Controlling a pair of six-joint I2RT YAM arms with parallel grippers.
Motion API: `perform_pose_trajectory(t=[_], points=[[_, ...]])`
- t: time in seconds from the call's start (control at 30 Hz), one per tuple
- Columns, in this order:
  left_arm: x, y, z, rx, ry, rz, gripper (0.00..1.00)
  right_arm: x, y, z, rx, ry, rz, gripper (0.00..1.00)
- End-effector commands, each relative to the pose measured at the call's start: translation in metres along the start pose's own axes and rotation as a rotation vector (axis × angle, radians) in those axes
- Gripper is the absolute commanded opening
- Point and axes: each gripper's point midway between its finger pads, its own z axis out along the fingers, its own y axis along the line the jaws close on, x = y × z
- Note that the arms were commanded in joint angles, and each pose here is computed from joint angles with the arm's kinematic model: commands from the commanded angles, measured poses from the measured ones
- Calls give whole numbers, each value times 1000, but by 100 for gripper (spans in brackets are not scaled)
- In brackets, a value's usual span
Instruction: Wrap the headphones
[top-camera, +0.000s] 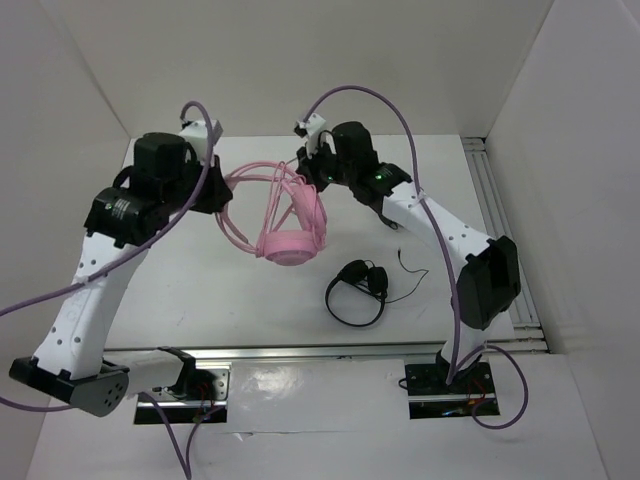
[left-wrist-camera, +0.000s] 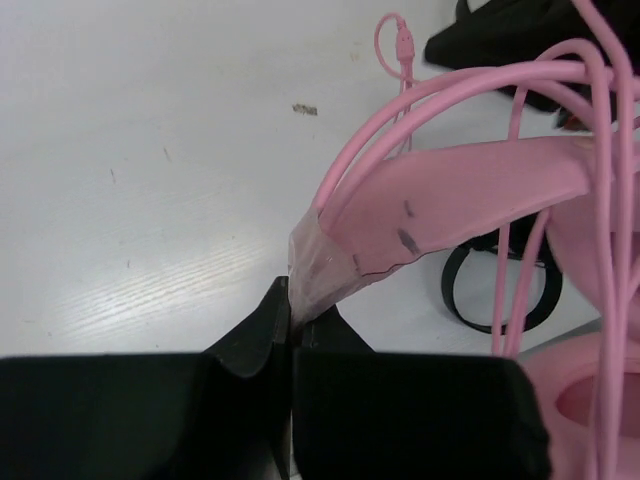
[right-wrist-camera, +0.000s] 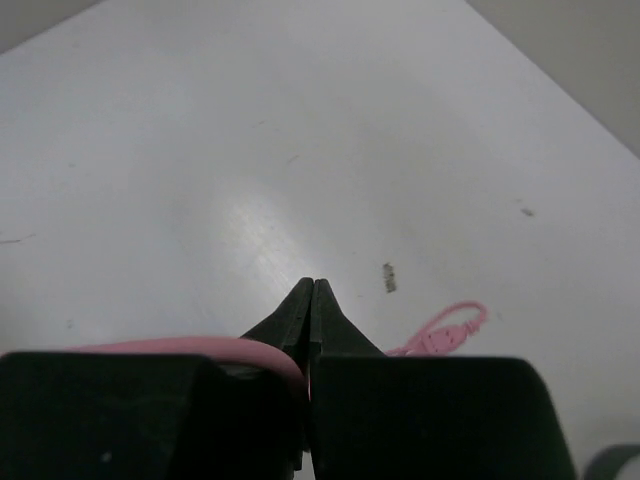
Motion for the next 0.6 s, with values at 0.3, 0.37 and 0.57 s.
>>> perform_pose_trajectory(t=[0.3, 0.37, 0.57], points=[[-90, -46, -149, 155, -368, -60, 0, -7, 76, 33, -567, -365, 222, 15], [-95, -45, -157, 146, -387, -70, 0, -1, 91, 40, -614, -368, 263, 17], [-100, -35, -164, 89, -422, -128, 0, 13, 122, 51, -688, -379, 290, 21]])
